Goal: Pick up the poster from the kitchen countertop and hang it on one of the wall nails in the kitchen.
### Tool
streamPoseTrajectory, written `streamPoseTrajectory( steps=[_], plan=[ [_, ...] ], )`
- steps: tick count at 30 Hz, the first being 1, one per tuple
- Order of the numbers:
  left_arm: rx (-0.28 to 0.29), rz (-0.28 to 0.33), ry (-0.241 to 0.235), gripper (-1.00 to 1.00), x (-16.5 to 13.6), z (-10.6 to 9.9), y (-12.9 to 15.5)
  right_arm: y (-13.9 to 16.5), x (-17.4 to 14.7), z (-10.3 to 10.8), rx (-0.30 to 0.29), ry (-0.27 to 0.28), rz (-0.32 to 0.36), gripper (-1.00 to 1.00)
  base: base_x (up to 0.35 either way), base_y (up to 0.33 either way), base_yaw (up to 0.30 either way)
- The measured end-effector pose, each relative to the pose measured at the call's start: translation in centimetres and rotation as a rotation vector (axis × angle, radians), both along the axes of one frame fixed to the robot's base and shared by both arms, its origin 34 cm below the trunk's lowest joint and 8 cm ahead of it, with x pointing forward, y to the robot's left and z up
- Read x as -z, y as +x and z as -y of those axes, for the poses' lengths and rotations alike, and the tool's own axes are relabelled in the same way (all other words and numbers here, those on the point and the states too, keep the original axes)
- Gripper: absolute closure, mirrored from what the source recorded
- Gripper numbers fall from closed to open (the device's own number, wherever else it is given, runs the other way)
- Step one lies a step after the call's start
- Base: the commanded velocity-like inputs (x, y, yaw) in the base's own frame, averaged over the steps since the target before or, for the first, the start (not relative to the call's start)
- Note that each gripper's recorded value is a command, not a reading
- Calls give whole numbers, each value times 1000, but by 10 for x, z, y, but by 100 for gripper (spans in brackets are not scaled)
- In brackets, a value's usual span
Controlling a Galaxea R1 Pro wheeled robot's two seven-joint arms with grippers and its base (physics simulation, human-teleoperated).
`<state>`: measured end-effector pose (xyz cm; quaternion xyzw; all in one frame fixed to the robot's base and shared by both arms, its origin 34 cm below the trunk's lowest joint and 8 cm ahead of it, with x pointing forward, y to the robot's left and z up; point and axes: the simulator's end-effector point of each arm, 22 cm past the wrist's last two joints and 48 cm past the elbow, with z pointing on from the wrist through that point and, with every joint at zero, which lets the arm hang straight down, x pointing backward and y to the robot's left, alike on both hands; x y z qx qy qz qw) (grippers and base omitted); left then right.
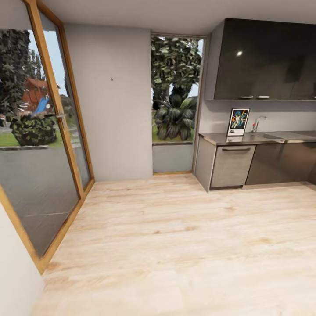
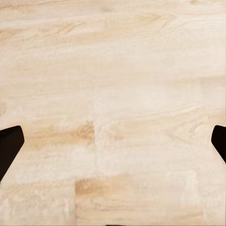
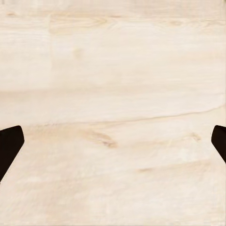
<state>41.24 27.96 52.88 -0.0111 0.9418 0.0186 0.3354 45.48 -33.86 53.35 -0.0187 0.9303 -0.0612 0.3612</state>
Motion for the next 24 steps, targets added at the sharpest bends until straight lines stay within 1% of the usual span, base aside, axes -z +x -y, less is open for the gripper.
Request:
streamPoseTrajectory(
  steps=[24],
  plan=[
    [-1, -1, 0, -100, 0, 0, 0, 0, 0, 0, 0, 0, 0, -100, 339, 0, 0]
  ],
)
